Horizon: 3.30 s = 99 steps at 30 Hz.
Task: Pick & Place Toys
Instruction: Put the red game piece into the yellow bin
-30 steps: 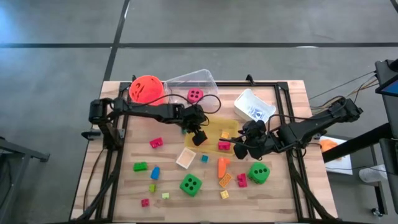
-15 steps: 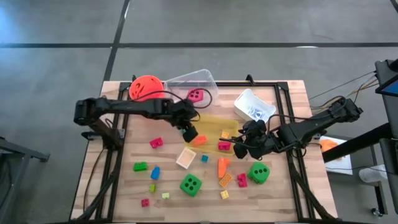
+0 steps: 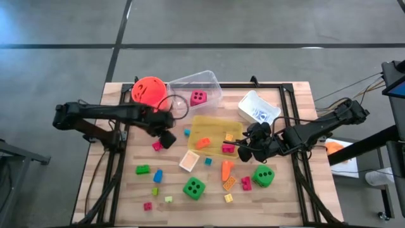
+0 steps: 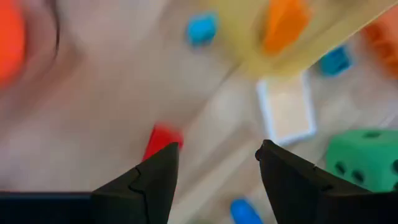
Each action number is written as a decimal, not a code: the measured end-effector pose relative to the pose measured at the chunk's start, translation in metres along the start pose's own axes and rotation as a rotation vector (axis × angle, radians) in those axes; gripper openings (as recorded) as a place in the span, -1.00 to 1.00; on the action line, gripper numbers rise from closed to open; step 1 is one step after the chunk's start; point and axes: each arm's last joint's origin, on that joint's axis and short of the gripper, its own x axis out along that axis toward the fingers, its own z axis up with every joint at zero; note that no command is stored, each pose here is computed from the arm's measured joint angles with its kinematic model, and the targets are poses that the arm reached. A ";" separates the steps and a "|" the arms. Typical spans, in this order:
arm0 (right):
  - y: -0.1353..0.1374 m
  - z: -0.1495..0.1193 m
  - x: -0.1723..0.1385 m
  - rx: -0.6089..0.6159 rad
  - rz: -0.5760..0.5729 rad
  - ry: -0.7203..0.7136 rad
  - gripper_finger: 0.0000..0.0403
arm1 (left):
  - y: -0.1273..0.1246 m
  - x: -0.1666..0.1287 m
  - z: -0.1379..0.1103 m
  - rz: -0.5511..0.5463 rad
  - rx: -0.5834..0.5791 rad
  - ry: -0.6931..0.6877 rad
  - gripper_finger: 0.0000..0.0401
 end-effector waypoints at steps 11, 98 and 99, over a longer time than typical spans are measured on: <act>0.001 -0.001 0.000 0.018 0.024 0.043 0.10 | 0.023 0.055 -0.051 0.082 0.021 0.179 0.08; 0.009 0.013 -0.011 0.111 0.068 0.014 0.10 | -0.042 0.097 0.054 -0.298 0.117 -0.233 -0.27; 0.009 0.013 -0.011 0.114 0.069 0.014 0.10 | -0.043 0.103 0.054 -0.291 0.126 -0.217 -0.27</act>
